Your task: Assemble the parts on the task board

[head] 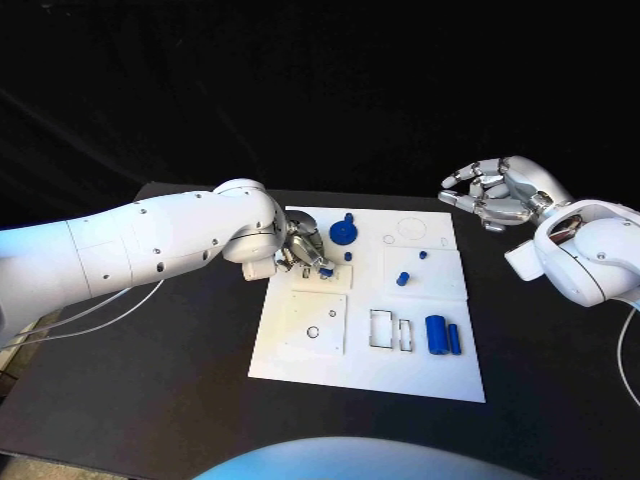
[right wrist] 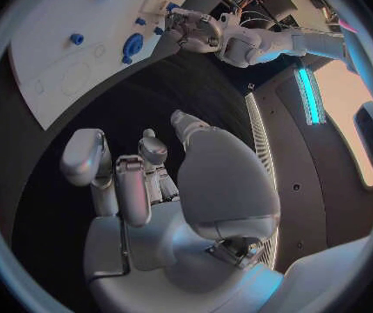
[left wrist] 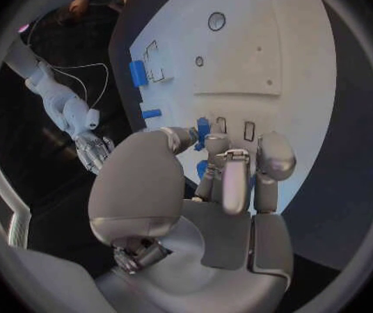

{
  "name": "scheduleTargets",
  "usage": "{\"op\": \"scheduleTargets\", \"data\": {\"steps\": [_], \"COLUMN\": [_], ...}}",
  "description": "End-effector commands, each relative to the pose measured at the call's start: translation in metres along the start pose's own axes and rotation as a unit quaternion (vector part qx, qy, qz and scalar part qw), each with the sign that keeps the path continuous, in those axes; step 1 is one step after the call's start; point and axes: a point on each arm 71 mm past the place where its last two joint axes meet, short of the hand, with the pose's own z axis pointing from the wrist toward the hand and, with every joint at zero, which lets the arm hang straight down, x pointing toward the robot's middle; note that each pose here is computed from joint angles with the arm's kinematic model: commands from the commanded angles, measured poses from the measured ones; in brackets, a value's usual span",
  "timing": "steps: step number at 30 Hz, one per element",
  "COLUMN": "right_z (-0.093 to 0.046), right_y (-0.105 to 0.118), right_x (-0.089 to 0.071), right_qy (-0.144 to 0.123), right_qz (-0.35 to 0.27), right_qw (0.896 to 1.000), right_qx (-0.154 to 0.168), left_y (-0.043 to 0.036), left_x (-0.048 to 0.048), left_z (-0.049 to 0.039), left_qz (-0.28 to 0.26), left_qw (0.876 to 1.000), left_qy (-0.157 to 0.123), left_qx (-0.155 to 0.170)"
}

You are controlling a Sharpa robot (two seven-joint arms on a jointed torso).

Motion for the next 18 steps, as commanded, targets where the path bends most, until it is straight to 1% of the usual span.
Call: {"op": "scheduleTargets", "data": {"steps": [1, 8, 13, 18], "right_z": [-0.0008, -0.0010, -0.0006, -0.0004], "right_y": [-0.0006, -0.0008, -0.0011, -0.0013], "right_x": [-0.0001, -0.0005, -0.0006, -0.0002], "right_qy": [0.003, 0.003, 0.002, 0.003], "right_qz": [0.001, 0.001, 0.001, 0.001], "right_qw": [1.000, 1.000, 1.000, 1.000], "right_qx": [0.002, 0.002, 0.002, 0.003], "left_y": [-0.0030, -0.0038, -0.0035, -0.0044], "left_x": [-0.0018, -0.0001, 0.0026, 0.0064], "left_z": [-0.0038, -0.0094, -0.0108, -0.0098], "left_qz": [-0.001, 0.021, 0.036, 0.060], "left_qw": [0.999, 0.997, 0.995, 0.994], "left_qy": [-0.032, -0.071, -0.083, -0.090], "left_qx": [0.024, 0.039, 0.038, 0.031]}}
